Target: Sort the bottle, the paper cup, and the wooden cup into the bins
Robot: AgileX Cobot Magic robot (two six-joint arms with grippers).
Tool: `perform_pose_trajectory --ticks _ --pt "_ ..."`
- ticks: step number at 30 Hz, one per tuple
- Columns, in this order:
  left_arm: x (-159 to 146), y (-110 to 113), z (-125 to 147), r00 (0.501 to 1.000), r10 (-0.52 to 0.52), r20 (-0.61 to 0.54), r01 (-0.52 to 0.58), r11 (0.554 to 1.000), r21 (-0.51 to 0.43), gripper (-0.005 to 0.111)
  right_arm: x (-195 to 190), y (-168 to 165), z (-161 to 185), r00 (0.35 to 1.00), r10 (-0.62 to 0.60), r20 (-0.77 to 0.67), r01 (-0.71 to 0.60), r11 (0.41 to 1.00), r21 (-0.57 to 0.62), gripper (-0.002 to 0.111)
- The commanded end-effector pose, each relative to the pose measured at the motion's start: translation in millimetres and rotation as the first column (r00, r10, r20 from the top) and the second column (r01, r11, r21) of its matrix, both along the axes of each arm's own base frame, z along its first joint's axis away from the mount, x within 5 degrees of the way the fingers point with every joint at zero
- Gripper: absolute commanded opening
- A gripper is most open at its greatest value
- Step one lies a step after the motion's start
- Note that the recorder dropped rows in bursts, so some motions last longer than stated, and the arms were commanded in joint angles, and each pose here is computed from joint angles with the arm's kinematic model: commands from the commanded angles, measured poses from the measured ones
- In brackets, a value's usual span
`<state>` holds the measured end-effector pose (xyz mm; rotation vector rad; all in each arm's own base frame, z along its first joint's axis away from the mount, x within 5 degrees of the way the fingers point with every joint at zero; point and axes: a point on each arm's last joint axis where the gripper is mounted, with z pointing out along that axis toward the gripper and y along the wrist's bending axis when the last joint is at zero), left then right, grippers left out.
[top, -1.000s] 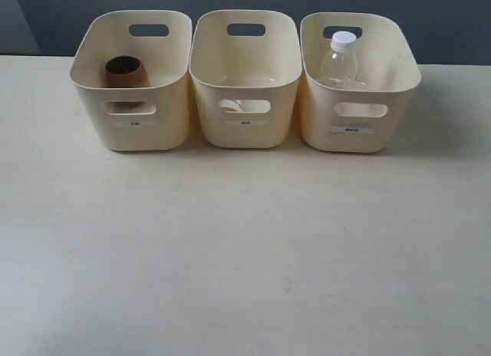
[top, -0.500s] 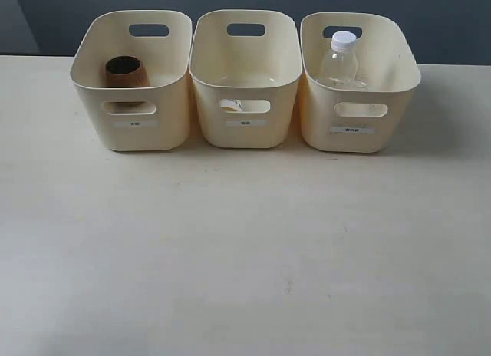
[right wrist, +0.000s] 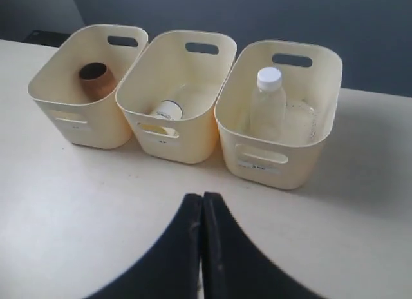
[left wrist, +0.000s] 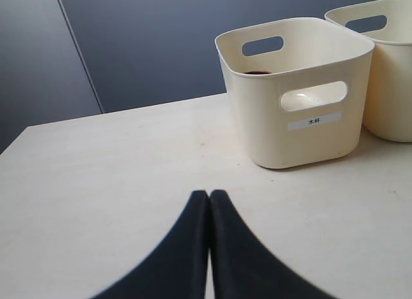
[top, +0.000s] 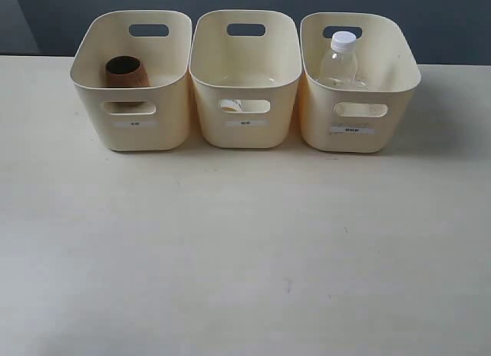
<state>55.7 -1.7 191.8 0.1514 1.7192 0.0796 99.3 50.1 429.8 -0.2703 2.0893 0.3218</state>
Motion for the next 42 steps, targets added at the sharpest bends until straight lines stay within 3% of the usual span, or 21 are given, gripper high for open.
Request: perform_pose_trajectory --ticks 1,9,15,23,31,36,42 --pt "0 0 0 1.000 -0.005 0.002 0.005 1.000 -0.003 0.000 1 2 -56 1.000 -0.004 -0.030 0.004 1.000 0.001 -0.001" --pt "0 0 0 1.000 -0.005 0.002 0.005 1.000 -0.003 0.000 -3 11 -152 0.998 0.064 0.029 -0.068 0.983 0.171 -0.001" --pt "0 0 0 1.000 -0.005 0.002 0.005 1.000 -0.003 0.000 -8 16 -197 0.986 0.129 0.103 -0.151 0.955 0.254 -0.001" --pt "0 0 0 1.000 -0.003 0.002 0.003 1.000 -0.003 0.000 -11 17 -208 0.976 0.157 0.151 -0.194 0.942 0.274 -0.001" --pt "0 0 0 1.000 -0.003 0.002 0.003 1.000 -0.003 0.000 -14 16 -217 0.966 0.192 0.171 -0.227 0.950 0.217 -0.001" --pt "0 0 0 1.000 -0.003 0.002 0.003 1.000 -0.003 0.000 -27 15 -226 0.908 0.240 0.343 -0.338 0.904 0.263 -0.001" --pt "0 0 0 1.000 -0.003 0.002 0.003 1.000 -0.003 0.000 -33 2 -218 0.895 0.153 0.419 -0.288 0.916 0.280 -0.001"
